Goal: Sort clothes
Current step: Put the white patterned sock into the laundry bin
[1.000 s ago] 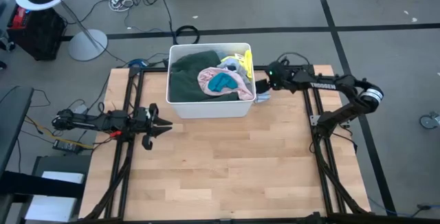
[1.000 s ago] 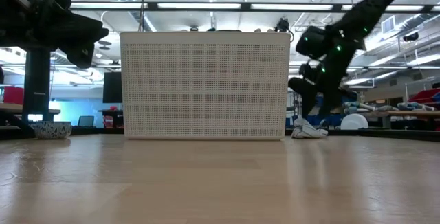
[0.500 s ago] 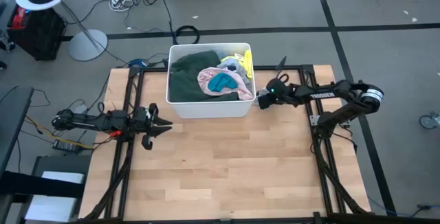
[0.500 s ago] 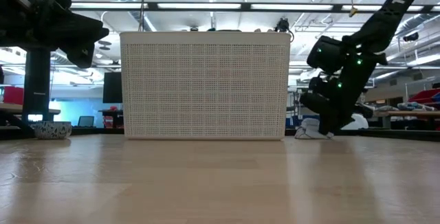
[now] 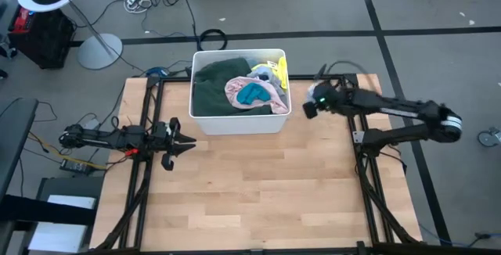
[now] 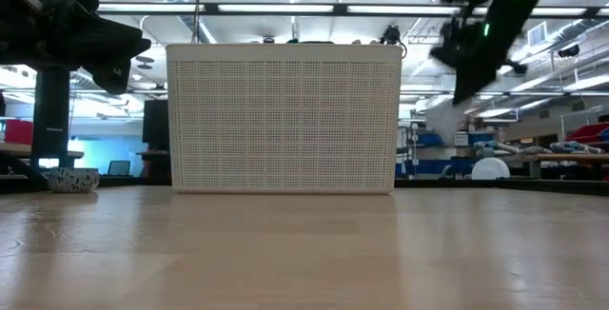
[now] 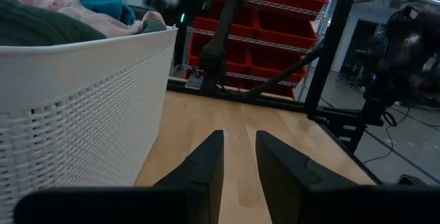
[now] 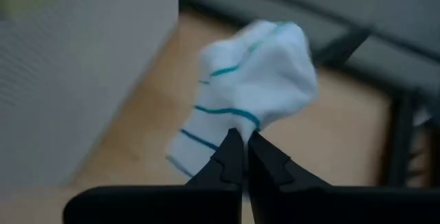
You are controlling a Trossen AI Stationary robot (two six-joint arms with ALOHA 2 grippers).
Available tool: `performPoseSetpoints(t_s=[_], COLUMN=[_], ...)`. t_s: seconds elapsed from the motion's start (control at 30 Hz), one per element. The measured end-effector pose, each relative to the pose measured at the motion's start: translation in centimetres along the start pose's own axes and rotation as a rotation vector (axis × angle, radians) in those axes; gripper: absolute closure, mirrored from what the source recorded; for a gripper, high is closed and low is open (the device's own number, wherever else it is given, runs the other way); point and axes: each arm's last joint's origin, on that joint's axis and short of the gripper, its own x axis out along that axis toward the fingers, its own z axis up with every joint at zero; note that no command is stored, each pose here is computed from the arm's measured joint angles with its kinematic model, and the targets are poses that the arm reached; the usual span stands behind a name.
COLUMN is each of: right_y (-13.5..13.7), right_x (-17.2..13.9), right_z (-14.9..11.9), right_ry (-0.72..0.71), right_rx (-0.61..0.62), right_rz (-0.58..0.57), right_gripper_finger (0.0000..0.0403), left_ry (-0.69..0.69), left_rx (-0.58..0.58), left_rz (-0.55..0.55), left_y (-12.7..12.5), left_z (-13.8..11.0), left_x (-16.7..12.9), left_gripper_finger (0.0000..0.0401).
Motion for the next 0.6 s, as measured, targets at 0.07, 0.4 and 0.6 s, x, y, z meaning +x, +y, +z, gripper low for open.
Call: performPoseSetpoints(t_s=[0.07, 0.4, 0.6], right_y=[-0.7, -0.6, 3.4], right_x=[-2.9, -12.4, -11.9], right_z=[1.5, 9.1, 13.2], right_ry=[-0.073, -0.384, -0.411], right_rx=[0.012, -0.018, -0.118], right_rz=[0.008, 0.146, 0.267], right_gripper_finger=[0.0401, 0.0402, 0.0402], left_ry=[0.0, 0.0, -0.001], left_rx=[0.0, 0.0, 0.0], left_rz=[0.0, 0.0, -0.001], left_y=[0.0, 0.0, 0.0], left_z=[0.0, 0.0, 0.0], left_x=[0.0, 0.0, 0.0], left_gripper_finger=[0.0311, 0.0311, 0.0311])
